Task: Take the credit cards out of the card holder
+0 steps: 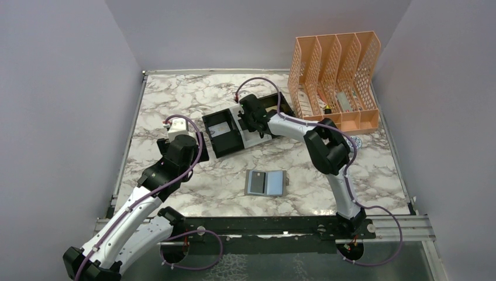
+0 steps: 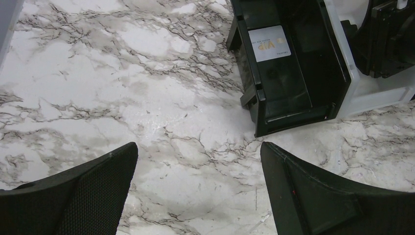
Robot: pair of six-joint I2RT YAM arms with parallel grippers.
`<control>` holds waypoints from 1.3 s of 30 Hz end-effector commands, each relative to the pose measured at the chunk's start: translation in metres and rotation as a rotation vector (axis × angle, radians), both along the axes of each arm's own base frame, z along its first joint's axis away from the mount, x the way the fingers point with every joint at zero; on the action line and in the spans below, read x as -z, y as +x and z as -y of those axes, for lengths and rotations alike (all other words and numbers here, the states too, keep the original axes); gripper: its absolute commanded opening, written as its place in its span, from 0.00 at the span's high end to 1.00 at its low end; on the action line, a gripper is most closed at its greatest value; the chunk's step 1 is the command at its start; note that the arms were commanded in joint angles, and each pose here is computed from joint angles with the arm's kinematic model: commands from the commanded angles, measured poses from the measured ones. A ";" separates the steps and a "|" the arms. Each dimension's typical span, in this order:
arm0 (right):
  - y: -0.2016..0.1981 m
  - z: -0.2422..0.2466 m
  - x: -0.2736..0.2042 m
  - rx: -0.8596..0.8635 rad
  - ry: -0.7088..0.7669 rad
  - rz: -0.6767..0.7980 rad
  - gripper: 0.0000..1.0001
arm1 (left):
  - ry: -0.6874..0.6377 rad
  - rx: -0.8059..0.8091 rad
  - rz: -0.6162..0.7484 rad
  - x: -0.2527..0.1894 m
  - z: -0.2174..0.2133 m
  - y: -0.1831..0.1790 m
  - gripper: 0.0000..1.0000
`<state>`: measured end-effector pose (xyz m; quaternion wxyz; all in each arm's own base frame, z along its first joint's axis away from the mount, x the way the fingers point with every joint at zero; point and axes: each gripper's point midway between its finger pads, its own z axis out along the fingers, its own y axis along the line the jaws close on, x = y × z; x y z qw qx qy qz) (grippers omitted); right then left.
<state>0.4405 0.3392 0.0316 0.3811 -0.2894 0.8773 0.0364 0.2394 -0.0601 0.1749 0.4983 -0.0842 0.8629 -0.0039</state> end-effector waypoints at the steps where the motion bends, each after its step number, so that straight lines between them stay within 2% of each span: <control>1: 0.001 -0.006 0.022 -0.014 -0.048 0.005 0.84 | -0.003 0.004 0.011 -0.010 0.000 0.002 0.01; 10: 0.016 -0.013 0.018 -0.029 -0.076 0.042 0.83 | -0.001 0.007 0.003 -0.008 0.001 0.002 0.01; 17: 0.002 -0.014 -0.014 -0.040 -0.006 0.038 0.83 | -0.001 0.011 -0.005 -0.006 0.002 0.003 0.01; 21: -0.006 -0.007 -0.014 -0.028 -0.004 0.016 0.82 | -0.042 0.055 -0.036 0.005 0.017 0.007 0.01; 27: -0.015 -0.002 -0.001 -0.017 -0.019 -0.020 0.82 | -0.123 0.046 -0.093 0.021 0.047 0.035 0.01; 33: -0.013 0.007 0.012 0.026 -0.043 -0.022 0.82 | -0.135 0.050 -0.175 0.041 0.067 0.071 0.01; 39: -0.013 0.003 0.006 0.042 -0.025 -0.033 0.83 | -0.181 0.084 -0.159 0.053 0.080 0.091 0.07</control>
